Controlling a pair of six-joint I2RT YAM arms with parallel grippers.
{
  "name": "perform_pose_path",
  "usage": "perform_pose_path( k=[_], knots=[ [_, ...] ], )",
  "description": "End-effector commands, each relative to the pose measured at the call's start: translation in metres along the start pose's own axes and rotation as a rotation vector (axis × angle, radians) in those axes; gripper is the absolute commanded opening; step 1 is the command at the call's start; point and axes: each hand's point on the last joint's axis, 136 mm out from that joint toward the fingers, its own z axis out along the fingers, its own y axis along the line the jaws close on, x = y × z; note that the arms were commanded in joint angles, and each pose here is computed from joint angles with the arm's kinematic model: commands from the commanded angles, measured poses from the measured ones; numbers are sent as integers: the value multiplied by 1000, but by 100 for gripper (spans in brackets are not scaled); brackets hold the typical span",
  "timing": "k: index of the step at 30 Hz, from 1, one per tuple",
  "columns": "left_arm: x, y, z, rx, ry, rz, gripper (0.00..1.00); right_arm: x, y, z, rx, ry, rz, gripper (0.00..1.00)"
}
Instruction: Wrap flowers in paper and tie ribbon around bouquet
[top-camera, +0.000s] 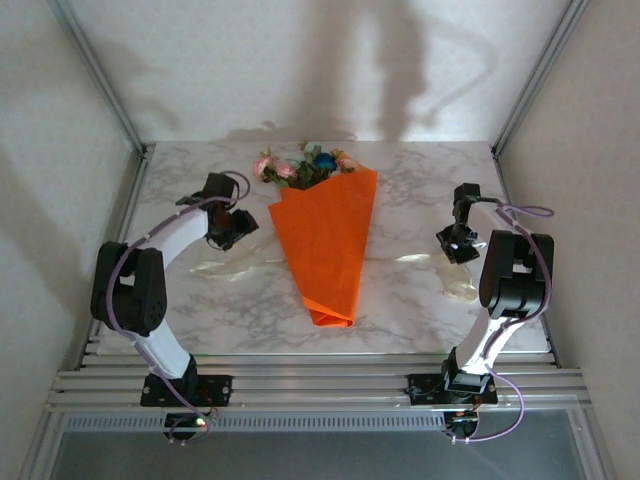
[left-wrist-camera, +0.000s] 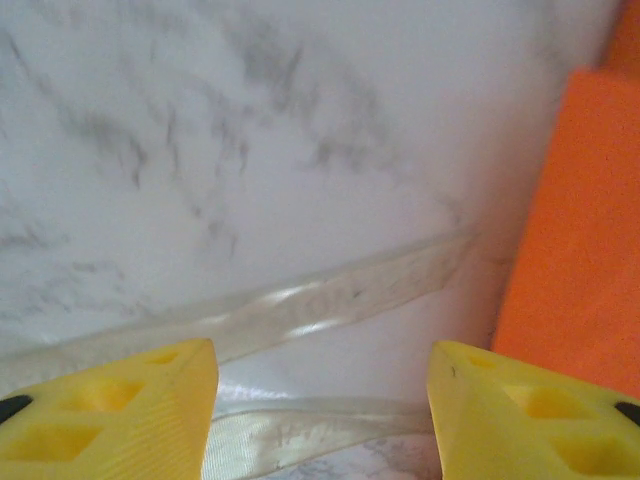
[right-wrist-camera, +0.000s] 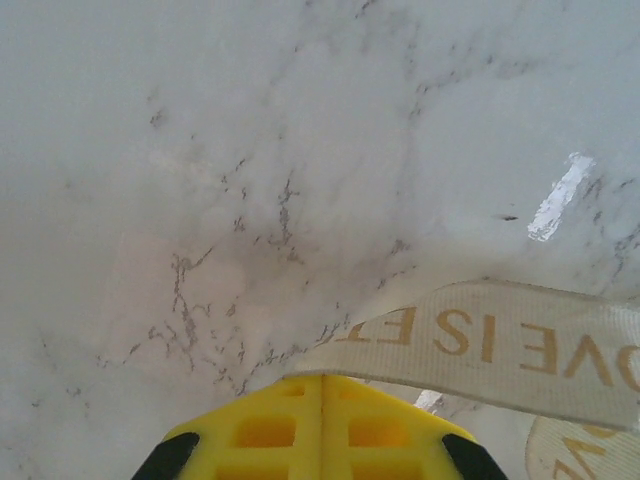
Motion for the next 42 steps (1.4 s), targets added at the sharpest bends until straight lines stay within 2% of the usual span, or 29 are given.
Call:
perform_pose_path(
  k=[1,4,7,11,16,19,22,25,28,32,36,42],
  knots=[
    [11,26,11,-191,49,163,60,-5,-6,-10,24,-38,-30,0],
    [24,25,32,-290,93,340,61,-7,-3,-14,13,-46,-46,0],
    [26,27,45,-387,97,447,63,-8,1,-19,4,-48,-65,0],
    [19,22,52,-385,58,454,66,-9,6,-25,-16,-58,-82,0],
    [33,36,71,-405,115,436,63,-7,10,-29,-31,-58,-91,0],
    [42,48,80,-390,143,404,50,-5,11,-30,-36,-55,-99,0],
    [49,52,85,-357,171,381,30,-4,10,-31,-36,-56,-104,0],
    [47,53,82,-341,158,355,0,-4,11,-32,-42,-61,-108,0],
    [25,59,62,-379,60,306,0,-3,14,-34,-49,-68,-125,0],
    [-24,54,13,-361,-104,209,0,-2,22,-43,-69,-93,-172,0],
    [-78,24,-34,-244,-235,113,0,-6,36,-54,-114,-124,-206,0],
    [-165,-43,-91,-21,-408,-6,0,-20,64,-77,-190,-170,-251,0]
  ],
)
